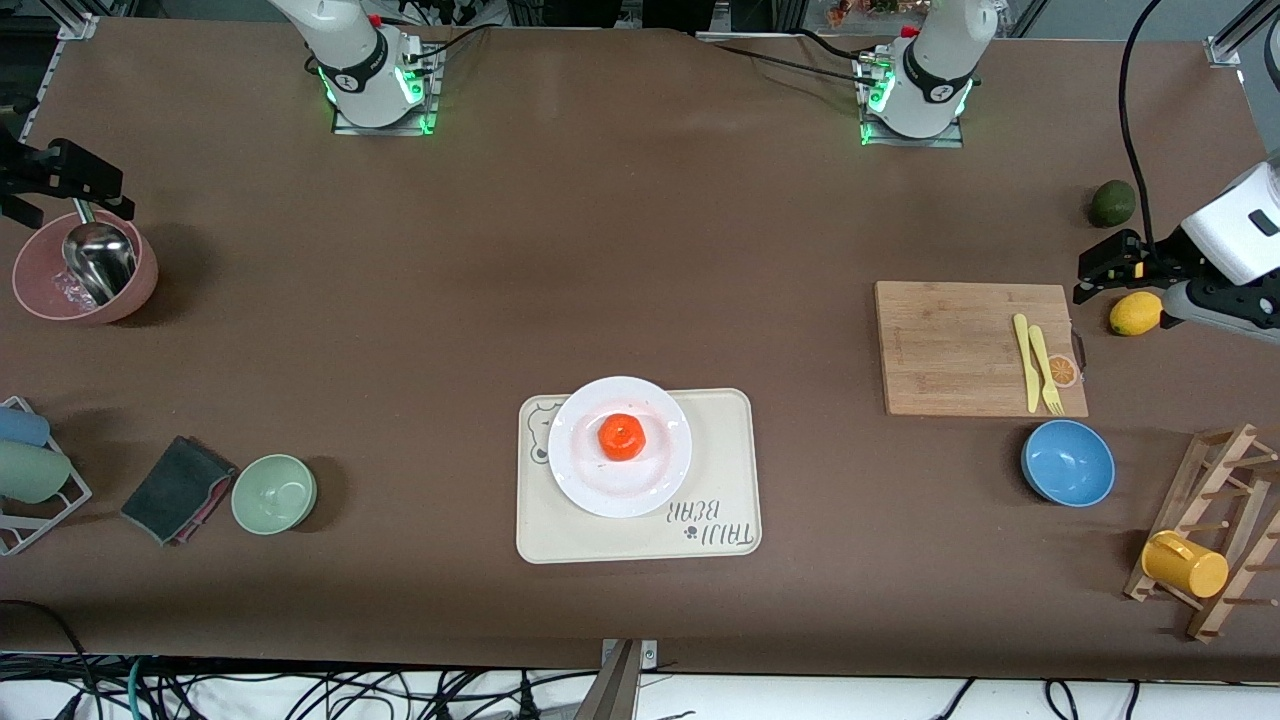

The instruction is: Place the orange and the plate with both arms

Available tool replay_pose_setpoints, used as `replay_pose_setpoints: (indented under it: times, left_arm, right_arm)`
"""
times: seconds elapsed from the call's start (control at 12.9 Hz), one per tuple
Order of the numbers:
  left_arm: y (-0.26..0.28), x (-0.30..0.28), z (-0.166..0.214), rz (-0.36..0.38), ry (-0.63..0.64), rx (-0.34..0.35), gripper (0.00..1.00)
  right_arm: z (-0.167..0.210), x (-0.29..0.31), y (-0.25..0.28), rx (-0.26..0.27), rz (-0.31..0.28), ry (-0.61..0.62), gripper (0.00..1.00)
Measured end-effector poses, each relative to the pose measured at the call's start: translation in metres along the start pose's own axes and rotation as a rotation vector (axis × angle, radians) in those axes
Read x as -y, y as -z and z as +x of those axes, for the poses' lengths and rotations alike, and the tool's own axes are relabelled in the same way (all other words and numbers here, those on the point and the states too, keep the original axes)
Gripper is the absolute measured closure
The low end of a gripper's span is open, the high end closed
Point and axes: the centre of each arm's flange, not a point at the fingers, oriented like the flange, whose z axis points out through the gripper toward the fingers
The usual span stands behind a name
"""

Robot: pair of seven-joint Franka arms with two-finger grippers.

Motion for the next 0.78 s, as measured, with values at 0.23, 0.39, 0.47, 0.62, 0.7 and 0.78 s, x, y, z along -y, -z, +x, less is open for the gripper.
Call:
replay_pose_setpoints:
  times: [0.23,0.39,0.47,0.62,0.7,0.78]
  left_arm:
    - [-0.0002,-0.0011,0.0004,0.0,-0.002,0.0,0.0]
    - [-0.0002,-0.0017,0.0005,0.0,-0.003,0.0,0.0]
    - [-0.0003,-0.0017,0.0006,0.0,-0.003,0.0,0.0]
    - [-0.0006,-0.0016,0.0007,-0.001,-0.003,0.001,0.0]
    - [-0.0007,-0.0017,0.0007,-0.001,-0.003,0.001,0.0]
    - [-0.0009,-0.0018,0.0008,-0.001,-0.004,0.001,0.0]
  right_arm:
    - [0.0001,0.0,0.0001,0.0,0.0,0.0,0.0]
    - [0.0001,0.0001,0.0001,0.0,0.0,0.0,0.0]
    - [0.0001,0.0004,0.0001,0.0,0.0,0.001,0.0]
    - [0.0002,0.0008,0.0001,0.0,0.0,0.001,0.0]
    - [0.0002,0.0008,0.0001,0.0,0.0,0.002,0.0]
    - [0.0002,0.0008,0.0001,-0.001,0.0,0.001,0.0]
